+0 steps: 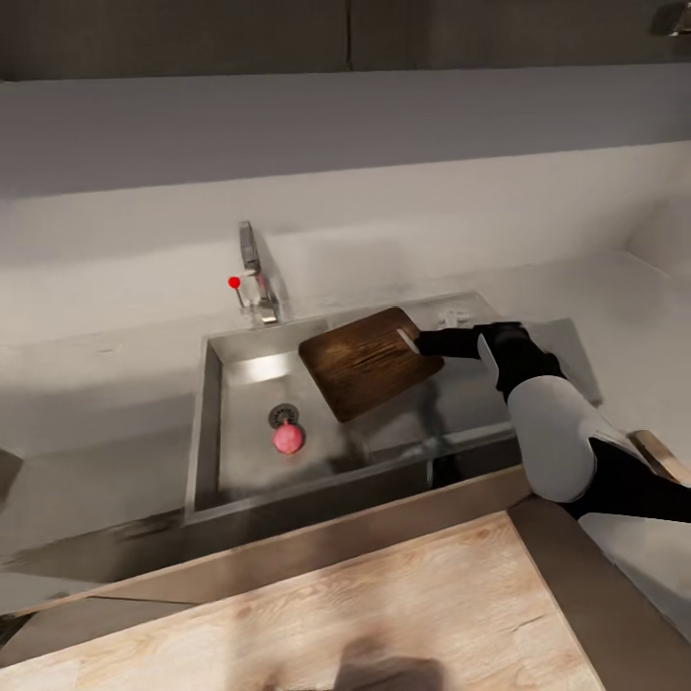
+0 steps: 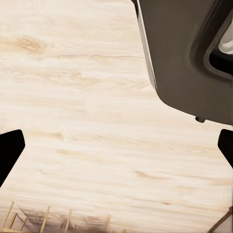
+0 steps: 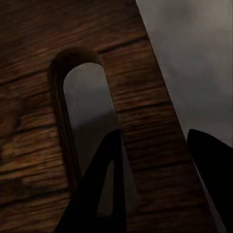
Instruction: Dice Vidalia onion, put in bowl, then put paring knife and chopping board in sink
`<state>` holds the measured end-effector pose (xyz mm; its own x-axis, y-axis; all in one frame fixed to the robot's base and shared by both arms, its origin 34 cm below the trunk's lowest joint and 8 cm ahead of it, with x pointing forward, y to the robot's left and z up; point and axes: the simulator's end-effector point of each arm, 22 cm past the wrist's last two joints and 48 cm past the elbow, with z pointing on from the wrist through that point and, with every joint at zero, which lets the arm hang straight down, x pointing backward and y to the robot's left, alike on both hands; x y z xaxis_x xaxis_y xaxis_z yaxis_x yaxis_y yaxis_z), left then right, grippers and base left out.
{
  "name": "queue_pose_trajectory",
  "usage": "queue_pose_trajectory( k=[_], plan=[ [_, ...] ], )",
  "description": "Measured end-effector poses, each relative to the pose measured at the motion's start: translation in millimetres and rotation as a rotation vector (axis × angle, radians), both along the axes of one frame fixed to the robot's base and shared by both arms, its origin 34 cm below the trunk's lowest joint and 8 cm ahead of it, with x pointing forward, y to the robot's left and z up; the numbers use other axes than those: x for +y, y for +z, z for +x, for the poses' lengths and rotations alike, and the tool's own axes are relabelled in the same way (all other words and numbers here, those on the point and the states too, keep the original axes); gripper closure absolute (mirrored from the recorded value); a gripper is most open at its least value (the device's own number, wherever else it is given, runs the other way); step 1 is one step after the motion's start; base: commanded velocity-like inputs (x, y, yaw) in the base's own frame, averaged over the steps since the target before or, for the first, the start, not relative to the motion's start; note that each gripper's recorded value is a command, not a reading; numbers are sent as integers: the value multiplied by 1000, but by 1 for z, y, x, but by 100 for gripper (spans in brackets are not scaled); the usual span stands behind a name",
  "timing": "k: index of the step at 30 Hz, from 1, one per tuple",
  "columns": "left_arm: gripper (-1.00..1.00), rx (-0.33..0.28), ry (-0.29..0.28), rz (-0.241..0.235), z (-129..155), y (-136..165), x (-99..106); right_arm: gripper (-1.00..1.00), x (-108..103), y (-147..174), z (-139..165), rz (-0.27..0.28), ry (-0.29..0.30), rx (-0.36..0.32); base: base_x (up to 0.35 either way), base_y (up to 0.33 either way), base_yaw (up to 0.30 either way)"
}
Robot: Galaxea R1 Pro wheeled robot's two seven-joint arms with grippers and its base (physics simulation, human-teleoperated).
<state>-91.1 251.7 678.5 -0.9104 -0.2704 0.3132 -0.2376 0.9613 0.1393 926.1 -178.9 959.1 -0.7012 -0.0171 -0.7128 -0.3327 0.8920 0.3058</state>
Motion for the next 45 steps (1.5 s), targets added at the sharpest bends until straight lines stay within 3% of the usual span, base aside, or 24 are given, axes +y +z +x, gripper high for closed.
queue_pose_trajectory(
  k=[12, 31, 45],
  plan=[
    [-100, 6, -1, 1, -2, 1, 1, 100, -5, -7, 0, -9, -12, 8, -74, 278, 152],
    [-100, -8, -1, 0, 3, -2, 0, 100, -2, 4, 0, -1, -9, -2, -77, 278, -114],
    [-100, -2, -1, 0, 1, 0, 1, 100, 0, -5, -1, -7, -10, 11, -51, 278, 169]
  ],
)
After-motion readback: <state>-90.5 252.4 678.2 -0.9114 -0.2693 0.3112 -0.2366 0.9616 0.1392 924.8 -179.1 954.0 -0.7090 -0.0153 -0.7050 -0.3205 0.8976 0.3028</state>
